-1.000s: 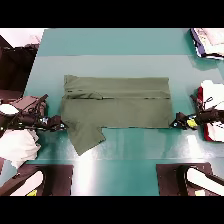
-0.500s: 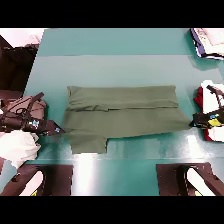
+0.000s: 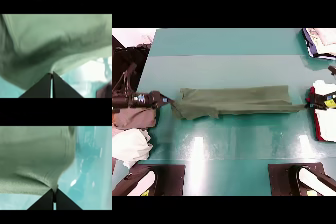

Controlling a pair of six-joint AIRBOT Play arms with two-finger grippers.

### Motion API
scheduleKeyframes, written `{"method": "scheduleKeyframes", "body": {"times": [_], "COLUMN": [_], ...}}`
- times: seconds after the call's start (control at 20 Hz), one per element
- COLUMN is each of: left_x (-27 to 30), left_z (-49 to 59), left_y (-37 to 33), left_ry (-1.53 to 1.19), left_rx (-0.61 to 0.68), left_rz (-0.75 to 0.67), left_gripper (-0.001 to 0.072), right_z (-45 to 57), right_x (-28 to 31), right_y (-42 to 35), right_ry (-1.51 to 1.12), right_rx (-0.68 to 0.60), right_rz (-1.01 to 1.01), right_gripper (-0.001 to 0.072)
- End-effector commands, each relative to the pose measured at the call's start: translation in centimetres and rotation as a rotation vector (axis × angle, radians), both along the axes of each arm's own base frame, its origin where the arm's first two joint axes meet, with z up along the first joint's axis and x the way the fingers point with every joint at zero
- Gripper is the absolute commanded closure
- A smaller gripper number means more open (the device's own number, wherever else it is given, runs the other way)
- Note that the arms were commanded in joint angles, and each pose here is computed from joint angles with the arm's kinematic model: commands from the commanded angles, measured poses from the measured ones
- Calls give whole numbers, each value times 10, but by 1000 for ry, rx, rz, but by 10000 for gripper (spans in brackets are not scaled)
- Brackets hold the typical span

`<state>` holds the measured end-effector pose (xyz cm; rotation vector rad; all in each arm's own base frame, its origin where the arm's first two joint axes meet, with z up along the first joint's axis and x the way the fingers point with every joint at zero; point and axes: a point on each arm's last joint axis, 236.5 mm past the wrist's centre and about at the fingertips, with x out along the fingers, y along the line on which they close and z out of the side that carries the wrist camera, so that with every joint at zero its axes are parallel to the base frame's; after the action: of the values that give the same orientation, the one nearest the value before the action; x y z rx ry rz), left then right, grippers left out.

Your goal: Fold the shirts.

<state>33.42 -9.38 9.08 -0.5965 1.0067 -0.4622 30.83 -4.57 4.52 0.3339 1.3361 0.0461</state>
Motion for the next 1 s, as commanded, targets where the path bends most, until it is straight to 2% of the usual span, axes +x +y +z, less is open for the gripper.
{"method": "scheduleKeyframes", "body": {"times": [0.0,0.4,0.45,0.5,0.55,0.65,0.8,0.9,0.95], "left_x": [45,93,99,105,110,117,112,100,94], "left_z": [6,-62,-67,-68,-66,-56,-35,-30,-30], "left_y": [4,18,21,25,28,29,17,7,3], "left_ry": [-52,77,76,65,55,28,20,46,65], "left_rx": [-48,-98,-99,-93,-100,-105,-123,-144,-153], "left_rz": [27,103,125,150,179,186,103,39,12], "left_gripper": [683,682,643,308,108,94,95,97,205], "right_z": [-4,-22,-26,-31,-35,-34,-33,-42,-47], "right_x": [41,124,134,144,152,162,149,128,119], "right_y": [-5,11,14,16,19,27,19,5,-3], "right_ry": [-36,-124,-123,-126,-125,-128,-88,-28,-2], "right_rx": [41,62,72,79,84,132,164,177,185], "right_rz": [-24,-2,-33,-54,-60,-61,-39,-15,-15], "right_gripper": [698,694,664,399,112,93,98,138,138]}}
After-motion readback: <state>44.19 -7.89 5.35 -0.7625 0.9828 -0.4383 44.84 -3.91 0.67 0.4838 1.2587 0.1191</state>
